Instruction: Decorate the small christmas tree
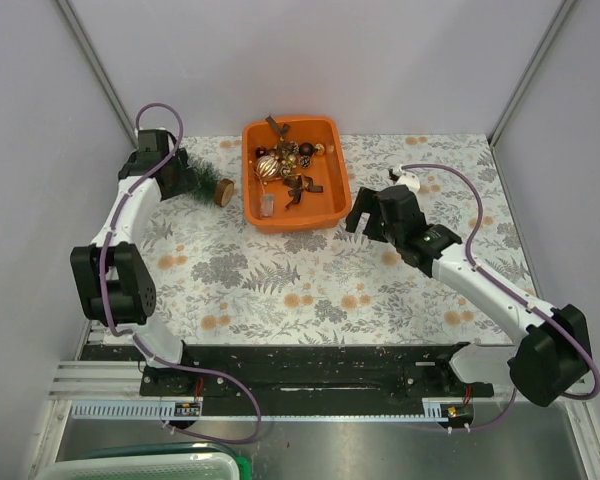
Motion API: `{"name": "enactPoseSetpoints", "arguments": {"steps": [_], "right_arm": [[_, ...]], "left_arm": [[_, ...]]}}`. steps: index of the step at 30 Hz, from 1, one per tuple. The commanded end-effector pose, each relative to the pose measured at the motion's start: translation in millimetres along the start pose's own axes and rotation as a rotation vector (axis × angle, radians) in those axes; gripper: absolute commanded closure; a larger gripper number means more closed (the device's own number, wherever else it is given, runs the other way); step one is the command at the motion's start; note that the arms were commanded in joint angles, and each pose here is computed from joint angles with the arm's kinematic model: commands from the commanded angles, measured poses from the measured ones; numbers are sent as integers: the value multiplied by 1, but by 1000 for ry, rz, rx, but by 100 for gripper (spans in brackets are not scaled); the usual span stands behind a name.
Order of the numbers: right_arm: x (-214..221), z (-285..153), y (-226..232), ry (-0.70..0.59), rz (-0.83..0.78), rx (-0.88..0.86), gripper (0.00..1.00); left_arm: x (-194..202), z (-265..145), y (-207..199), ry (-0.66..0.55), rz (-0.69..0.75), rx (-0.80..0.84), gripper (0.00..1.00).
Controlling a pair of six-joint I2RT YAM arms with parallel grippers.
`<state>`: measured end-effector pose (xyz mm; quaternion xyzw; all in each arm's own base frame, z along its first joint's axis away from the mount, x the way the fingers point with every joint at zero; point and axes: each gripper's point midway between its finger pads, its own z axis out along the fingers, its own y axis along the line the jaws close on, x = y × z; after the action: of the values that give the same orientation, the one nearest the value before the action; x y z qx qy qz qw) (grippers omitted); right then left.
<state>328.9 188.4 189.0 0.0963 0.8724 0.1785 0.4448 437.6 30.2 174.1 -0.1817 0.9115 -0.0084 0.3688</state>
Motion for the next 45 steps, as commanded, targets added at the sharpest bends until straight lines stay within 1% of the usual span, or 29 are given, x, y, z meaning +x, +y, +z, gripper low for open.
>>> {"name": "enactPoseSetpoints", "arguments": {"steps": [1,2,3,8,9,11,14,19,20,25,28,31,35,39,42,45], "right_arm": [[-18,8,20,-67,-13,-58,1],[-18,11,21,-70,-15,-64,1],[-16,14,23,-64,-20,-71,1],[-12,30,32,-42,-22,-93,1],[-10,33,34,-38,-23,-99,1],[-8,38,36,-28,-23,-109,1],[-4,43,39,-19,-20,-122,1],[4,51,40,-1,-18,-133,1],[6,53,40,1,-16,-134,1],[10,52,37,1,-11,-136,1],[8,47,37,-11,-5,-147,1],[9,45,36,-16,-5,-149,1],[11,43,32,-19,-4,-144,1],[15,43,27,-15,-4,-131,1],[17,42,24,-13,-1,-124,1],[18,38,22,-19,4,-125,1]], "left_arm": [[-21,21,-6,-59,-16,3,36],[-21,25,-5,-62,-19,-2,39],[-22,30,-5,-66,-24,-9,41],[-28,49,-4,-77,-32,-33,41],[-35,48,-5,-102,-36,-31,41],[-38,50,-5,-133,-36,-30,40],[-35,49,-5,-134,-38,-36,34],[-26,47,-5,-159,-5,-128,33],[-21,47,-17,-156,15,-123,33],[-14,46,-39,-190,82,-189,30],[-17,46,-51,-197,75,-153,30],[-11,45,-64,-186,127,-145,29],[12,42,-85,-160,221,-117,27],[33,39,-108,-163,289,-83,23],[35,48,-118,-152,298,-90,22],[25,57,-116,-157,279,-151,22]]}}
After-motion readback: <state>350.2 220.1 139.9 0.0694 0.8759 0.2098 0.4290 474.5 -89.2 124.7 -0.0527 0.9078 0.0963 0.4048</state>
